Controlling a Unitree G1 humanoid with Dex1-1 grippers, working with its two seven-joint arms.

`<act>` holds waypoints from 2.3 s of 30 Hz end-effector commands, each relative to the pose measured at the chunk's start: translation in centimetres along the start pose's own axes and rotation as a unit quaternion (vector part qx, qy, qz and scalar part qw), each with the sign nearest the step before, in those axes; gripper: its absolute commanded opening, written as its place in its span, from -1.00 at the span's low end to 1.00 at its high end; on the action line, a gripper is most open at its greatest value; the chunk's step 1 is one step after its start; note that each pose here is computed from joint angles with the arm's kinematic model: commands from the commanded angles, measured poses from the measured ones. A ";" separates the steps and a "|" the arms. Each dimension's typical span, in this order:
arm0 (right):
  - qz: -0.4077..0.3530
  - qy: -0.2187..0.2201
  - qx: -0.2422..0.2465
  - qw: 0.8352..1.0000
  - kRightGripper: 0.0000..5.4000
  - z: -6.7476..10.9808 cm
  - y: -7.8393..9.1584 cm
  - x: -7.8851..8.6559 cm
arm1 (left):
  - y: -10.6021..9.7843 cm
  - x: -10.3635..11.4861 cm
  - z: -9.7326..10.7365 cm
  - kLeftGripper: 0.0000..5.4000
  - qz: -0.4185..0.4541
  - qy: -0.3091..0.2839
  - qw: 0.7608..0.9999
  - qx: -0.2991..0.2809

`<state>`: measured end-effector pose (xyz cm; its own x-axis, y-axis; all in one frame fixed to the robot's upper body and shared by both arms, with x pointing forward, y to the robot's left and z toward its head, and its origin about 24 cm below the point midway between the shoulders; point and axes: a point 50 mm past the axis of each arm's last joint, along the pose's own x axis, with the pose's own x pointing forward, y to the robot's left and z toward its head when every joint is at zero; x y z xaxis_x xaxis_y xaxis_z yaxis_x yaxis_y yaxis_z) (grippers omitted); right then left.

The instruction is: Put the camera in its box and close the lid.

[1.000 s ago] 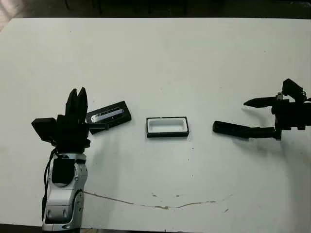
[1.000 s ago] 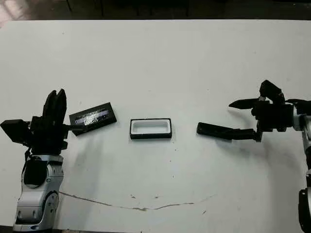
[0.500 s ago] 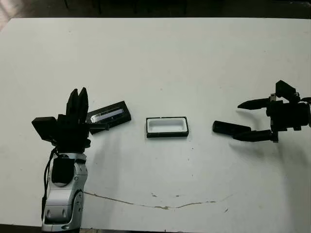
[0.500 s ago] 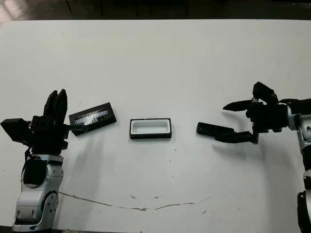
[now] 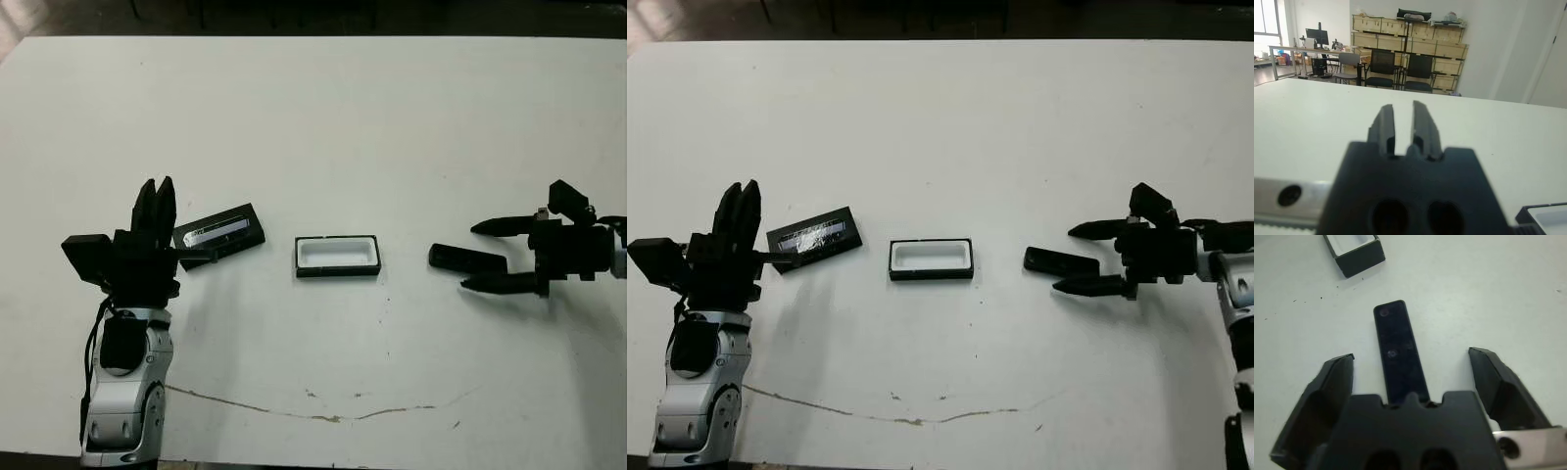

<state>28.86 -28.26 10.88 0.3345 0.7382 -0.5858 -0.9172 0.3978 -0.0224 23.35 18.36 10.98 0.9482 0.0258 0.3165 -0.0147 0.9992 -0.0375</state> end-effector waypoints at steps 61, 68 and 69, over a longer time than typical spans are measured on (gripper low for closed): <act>-0.091 -0.069 -0.047 0.992 -0.79 4.5 -1.5 -1.4 | -0.1 -0.7 -0.8 -1.00 0.004 0.025 1.000 0.001; -0.085 -0.046 -0.030 0.995 -0.21 2.6 -1.3 -1.5 | -0.1 -0.7 -0.8 -1.00 0.003 0.026 1.000 0.003; -0.083 -0.049 -0.028 0.995 -0.12 2.3 -1.2 -1.4 | -0.1 -0.7 -0.8 -1.00 0.004 0.027 1.000 0.004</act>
<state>30.47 -28.05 14.63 0.5141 0.7263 -0.4562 -0.8528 0.4900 -0.1809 23.06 17.95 10.75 0.9511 0.0234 0.3079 -0.0110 0.9990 -0.0422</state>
